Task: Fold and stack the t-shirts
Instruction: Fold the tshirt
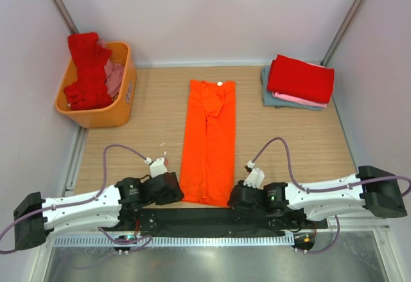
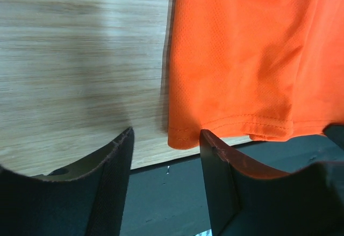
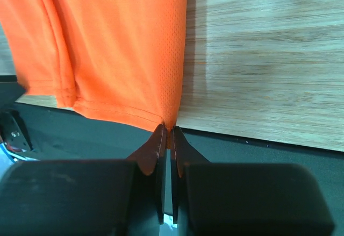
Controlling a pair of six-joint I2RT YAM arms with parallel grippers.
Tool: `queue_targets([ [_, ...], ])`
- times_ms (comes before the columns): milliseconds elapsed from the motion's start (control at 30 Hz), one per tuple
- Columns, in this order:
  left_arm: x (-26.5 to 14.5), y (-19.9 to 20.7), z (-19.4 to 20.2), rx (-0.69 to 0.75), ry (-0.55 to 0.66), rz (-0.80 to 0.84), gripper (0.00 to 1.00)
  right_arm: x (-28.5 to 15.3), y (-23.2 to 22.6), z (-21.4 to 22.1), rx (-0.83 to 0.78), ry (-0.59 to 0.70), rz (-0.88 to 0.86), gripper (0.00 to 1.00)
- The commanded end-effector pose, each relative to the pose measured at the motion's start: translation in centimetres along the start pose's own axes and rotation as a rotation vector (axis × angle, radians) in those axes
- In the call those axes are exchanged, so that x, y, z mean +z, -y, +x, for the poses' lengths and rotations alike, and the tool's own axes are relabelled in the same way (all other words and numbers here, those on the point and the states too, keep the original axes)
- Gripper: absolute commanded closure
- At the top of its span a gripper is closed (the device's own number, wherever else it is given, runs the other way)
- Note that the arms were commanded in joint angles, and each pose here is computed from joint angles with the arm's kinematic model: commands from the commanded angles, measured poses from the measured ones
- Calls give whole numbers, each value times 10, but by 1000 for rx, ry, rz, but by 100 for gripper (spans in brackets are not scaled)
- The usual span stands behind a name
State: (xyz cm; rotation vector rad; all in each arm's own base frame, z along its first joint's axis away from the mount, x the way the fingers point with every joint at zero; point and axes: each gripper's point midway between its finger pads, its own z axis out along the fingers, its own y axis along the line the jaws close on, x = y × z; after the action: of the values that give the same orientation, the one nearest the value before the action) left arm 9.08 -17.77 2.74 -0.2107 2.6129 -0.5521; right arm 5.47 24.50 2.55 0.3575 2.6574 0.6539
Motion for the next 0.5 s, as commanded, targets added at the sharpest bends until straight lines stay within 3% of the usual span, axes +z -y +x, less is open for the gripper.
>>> queue_targets([
  [0, 6, 14, 4, -30, -8, 50, 47, -1, 3, -11, 12, 60, -4, 94],
  [167, 13, 11, 8, -38, -15, 34, 49, 0, 4, -10, 11, 55, -16, 96],
  [267, 15, 11, 8, -39, -14, 32, 57, 0, 5, -10, 17, 55, -22, 98],
  [400, 14, 14, 10, -35, -24, 37, 93, -1, 5, -11, 20, 55, -32, 99],
  [467, 13, 17, 10, -32, -25, 44, 98, -2, 4, -11, 17, 56, -36, 99],
])
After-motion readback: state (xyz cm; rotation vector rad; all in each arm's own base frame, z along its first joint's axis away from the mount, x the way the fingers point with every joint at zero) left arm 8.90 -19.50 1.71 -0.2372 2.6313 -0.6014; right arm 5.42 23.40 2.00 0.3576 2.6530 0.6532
